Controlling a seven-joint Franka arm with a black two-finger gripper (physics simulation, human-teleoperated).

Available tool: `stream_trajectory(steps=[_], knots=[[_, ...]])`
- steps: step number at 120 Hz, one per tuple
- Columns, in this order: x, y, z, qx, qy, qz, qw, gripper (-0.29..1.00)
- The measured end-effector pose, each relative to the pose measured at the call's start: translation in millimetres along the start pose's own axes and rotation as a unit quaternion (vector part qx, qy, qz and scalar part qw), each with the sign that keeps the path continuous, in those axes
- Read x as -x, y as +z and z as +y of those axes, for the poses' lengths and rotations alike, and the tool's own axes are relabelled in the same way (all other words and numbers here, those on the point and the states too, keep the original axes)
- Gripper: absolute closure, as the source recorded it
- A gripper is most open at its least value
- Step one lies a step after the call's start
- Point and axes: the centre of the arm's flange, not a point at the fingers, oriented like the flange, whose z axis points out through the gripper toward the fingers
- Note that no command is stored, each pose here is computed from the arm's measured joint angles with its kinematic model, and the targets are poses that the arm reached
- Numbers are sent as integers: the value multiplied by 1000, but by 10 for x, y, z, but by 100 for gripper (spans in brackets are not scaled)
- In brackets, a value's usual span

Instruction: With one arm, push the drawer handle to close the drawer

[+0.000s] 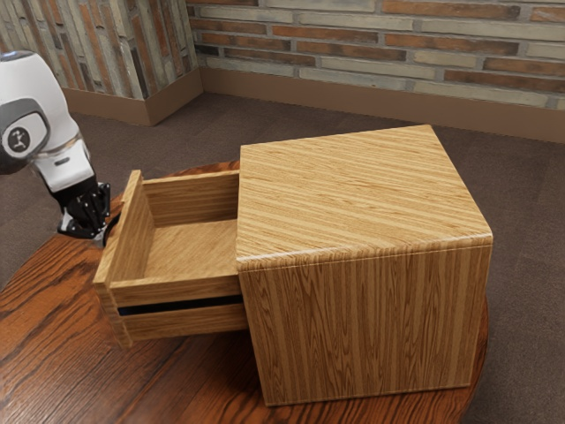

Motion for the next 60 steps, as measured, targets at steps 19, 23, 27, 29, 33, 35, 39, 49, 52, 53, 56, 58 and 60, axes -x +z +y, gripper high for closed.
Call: stream_trajectory(steps=[19,23,27,29,33,35,39,49,52,53,56,58,60], knots=[[-170,32,-33,-6,10,3,1000,78],[-209,29,-40,-8,12,4,1000,78],[-239,44,-51,-8,12,4,1000,78],[-253,52,-56,-8,12,4,1000,78],[-289,72,-67,-8,13,5,1000,79],[-307,84,-73,-8,13,5,1000,79],[-345,113,-87,-7,14,6,1000,79],[-453,155,-133,-8,17,8,1000,79],[-474,165,-145,-9,17,9,1000,79],[-482,167,-149,-9,17,9,1000,79],[-503,176,-160,-10,17,9,1000,79],[-517,180,-169,-10,16,10,1000,79],[-528,184,-179,-11,16,11,1000,79]])
